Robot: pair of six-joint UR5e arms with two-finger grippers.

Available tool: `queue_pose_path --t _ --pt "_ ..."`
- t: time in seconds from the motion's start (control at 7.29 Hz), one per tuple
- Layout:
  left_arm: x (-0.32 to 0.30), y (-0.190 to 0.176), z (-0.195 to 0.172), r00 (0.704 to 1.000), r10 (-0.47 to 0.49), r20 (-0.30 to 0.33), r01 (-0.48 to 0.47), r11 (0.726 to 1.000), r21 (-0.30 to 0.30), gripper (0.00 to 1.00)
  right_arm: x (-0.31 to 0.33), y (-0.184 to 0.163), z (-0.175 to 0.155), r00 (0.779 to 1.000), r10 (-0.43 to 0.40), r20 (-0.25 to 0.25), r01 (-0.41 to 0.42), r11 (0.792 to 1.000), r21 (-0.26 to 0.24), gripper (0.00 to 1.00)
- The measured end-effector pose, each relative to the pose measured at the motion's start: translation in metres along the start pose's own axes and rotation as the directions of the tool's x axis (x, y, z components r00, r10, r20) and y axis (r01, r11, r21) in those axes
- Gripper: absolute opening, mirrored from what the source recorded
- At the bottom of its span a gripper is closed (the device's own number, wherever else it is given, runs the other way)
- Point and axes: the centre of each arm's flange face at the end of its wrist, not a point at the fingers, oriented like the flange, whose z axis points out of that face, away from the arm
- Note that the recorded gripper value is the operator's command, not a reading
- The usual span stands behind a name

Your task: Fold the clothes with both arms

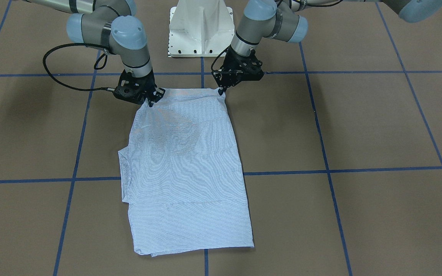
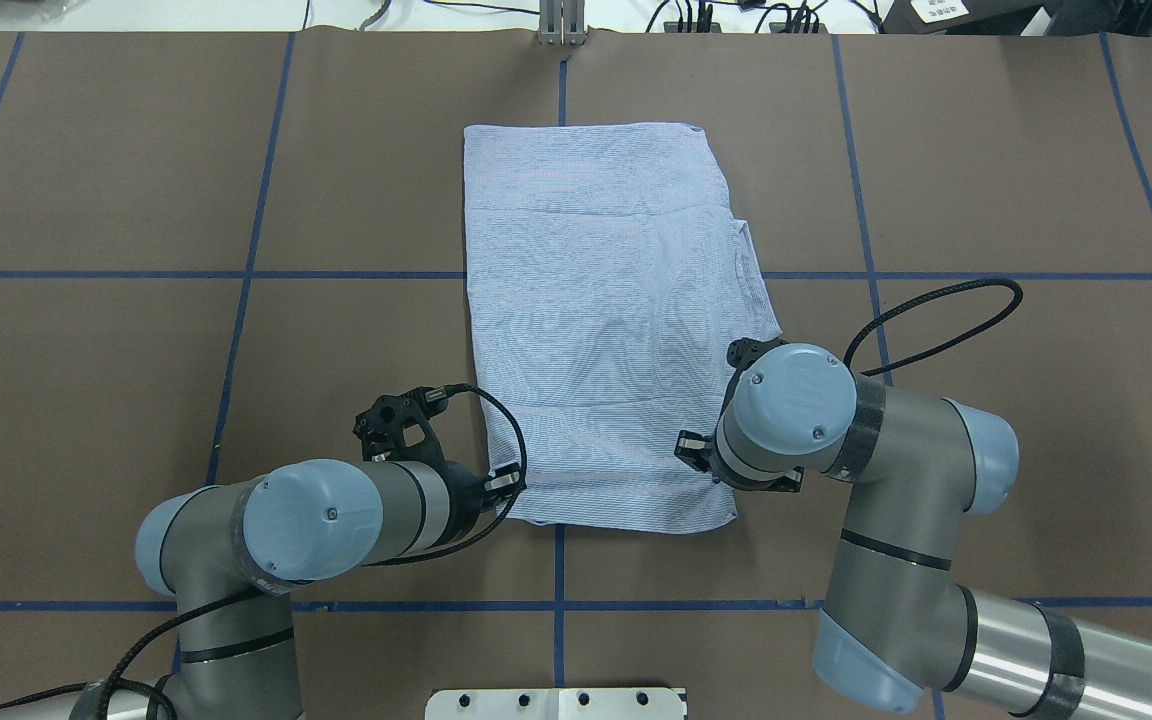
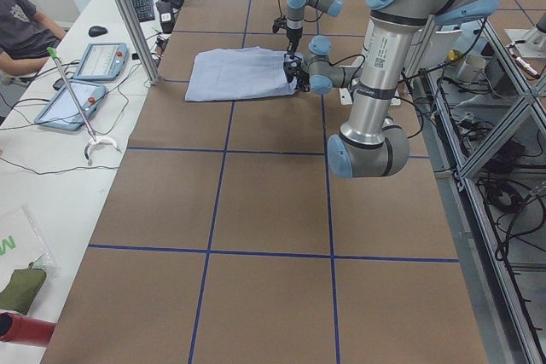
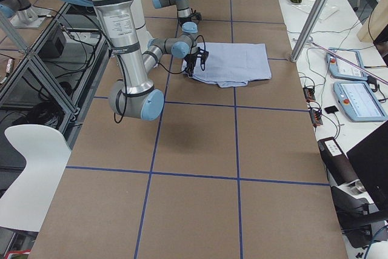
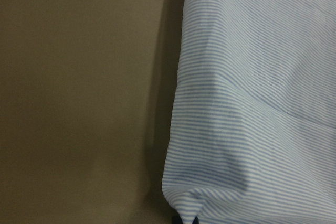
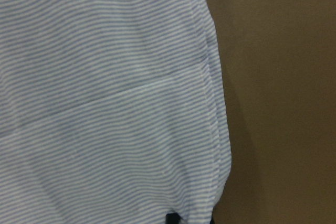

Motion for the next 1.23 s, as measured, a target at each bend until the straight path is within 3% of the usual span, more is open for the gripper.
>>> queue_pose_path --t 0.55,0.96,1.23 --pt "0.011 -0.002 -0.018 0.999 -0.002 -0.036 0.001 1.0 -0.01 0.0 -0.007 0.003 -0.038 0.997 0.001 0.072 0.0 1.0 -0.008 0.0" --pt "0.03 0.01 -0.083 1.0 0.004 -0.024 -0.007 0.996 -0.087 0.0 -0.005 0.02 -0.077 0.989 -0.017 0.144 0.03 0.996 -0.086 0.0" --pt "0.038 0.018 -0.133 1.0 0.008 0.003 -0.008 0.994 -0.109 0.0 0.009 0.037 -0.122 0.976 -0.035 0.215 0.073 0.982 -0.173 0.0"
